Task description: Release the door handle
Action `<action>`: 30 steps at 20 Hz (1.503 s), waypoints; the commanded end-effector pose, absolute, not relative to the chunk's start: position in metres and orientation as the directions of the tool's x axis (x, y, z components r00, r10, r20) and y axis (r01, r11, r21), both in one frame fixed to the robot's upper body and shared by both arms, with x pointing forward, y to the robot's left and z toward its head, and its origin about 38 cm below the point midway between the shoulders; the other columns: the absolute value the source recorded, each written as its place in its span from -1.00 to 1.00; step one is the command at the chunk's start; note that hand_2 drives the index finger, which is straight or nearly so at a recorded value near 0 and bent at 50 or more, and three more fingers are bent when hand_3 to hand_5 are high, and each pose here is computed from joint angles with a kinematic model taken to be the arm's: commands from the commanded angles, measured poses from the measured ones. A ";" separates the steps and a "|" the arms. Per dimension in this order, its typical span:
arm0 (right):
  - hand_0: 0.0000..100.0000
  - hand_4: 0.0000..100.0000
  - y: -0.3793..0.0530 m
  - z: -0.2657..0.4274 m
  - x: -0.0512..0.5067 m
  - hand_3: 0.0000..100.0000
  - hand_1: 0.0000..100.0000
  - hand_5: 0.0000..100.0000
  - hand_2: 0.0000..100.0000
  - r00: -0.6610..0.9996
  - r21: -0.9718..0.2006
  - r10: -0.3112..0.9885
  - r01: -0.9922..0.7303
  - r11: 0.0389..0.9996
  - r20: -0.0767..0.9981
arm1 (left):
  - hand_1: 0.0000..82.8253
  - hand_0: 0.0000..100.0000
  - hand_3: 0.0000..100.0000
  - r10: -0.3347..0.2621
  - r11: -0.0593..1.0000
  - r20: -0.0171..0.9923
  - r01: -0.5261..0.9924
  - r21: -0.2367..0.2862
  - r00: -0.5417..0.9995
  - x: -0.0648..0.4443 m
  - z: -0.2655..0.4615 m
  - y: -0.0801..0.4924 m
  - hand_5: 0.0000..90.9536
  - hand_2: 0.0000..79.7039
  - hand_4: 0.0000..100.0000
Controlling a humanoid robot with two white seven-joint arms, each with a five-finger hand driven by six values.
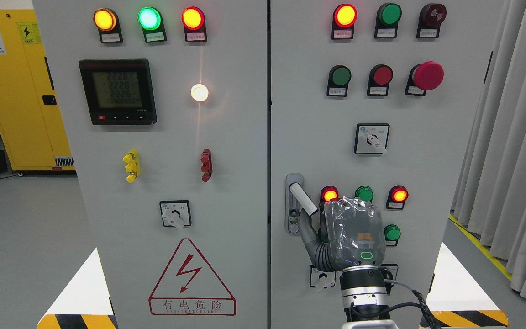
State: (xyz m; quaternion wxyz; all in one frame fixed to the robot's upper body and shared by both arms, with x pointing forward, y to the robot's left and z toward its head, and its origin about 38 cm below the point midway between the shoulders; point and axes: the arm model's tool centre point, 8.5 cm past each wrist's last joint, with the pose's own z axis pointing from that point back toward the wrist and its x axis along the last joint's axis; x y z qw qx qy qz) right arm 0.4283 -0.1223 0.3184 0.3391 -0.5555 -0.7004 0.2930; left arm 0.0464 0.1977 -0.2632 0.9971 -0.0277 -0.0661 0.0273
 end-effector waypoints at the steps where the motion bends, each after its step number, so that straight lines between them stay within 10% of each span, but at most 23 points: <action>1: 0.33 1.00 -0.126 0.321 0.427 1.00 -0.40 1.00 1.00 -0.149 -0.782 0.977 0.586 0.213 0.154 | 0.34 -0.76 -1.00 0.058 0.997 0.130 -0.051 -0.058 0.990 0.046 -0.263 0.198 -1.00 -1.00 -1.00; 30: 0.26 1.00 -0.130 0.327 0.427 1.00 -0.41 1.00 1.00 -0.143 -0.773 0.977 0.597 0.214 0.160 | 0.34 -0.76 -1.00 0.058 0.997 0.130 -0.051 -0.058 0.990 0.046 -0.263 0.198 -1.00 -1.00 -1.00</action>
